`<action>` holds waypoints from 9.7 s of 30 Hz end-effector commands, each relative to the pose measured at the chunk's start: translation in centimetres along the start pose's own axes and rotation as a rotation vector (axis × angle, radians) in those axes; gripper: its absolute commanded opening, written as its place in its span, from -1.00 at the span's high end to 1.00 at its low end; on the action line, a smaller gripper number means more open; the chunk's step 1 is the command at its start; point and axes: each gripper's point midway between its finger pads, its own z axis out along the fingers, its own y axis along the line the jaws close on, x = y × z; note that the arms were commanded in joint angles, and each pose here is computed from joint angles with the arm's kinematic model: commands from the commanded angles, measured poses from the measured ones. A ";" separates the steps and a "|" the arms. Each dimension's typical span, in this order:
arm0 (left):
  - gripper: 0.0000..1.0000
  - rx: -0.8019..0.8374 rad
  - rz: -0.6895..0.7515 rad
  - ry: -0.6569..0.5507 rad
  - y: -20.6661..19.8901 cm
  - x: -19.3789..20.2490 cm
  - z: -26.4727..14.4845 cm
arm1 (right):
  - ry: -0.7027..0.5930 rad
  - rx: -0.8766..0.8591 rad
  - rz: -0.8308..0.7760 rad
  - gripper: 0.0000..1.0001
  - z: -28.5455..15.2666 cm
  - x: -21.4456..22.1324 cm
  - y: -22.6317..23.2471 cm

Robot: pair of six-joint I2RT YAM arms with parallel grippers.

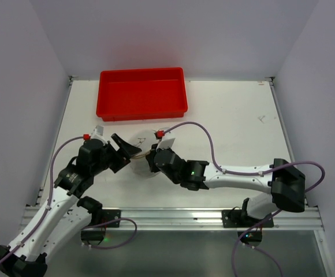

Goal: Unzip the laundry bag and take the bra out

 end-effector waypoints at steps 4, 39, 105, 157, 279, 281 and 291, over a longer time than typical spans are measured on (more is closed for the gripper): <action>-0.71 -0.048 -0.146 0.035 1.5 1.2 0.0 | -0.111 -0.014 0.049 1.00 -0.2 -2.2 1.6; 1.00 -0.075 -0.033 -0.068 2.8 -0.8 2.3 | -0.055 0.010 -0.171 1.00 -2.6 1.2 -1.5; -0.63 -0.061 0.072 -0.057 0.3 -1.2 -3.8 | -0.034 -0.024 -0.025 1.00 -0.1 -0.8 1.9; 1.00 0.196 0.190 0.022 -2.3 0.5 0.6 | 0.025 0.142 -0.258 1.00 -3.8 1.5 -7.2; 1.00 0.231 0.027 0.205 -2.7 2.0 5.9 | 0.016 0.029 -0.260 1.00 -6.0 -0.1 -6.6; 1.00 0.231 0.026 0.201 -2.8 1.9 5.8 | 0.026 0.027 -0.271 1.00 -6.3 0.2 -6.9; 1.00 0.185 0.050 0.168 -2.3 1.1 5.6 | 0.025 0.068 -0.284 1.00 -7.0 0.2 -9.5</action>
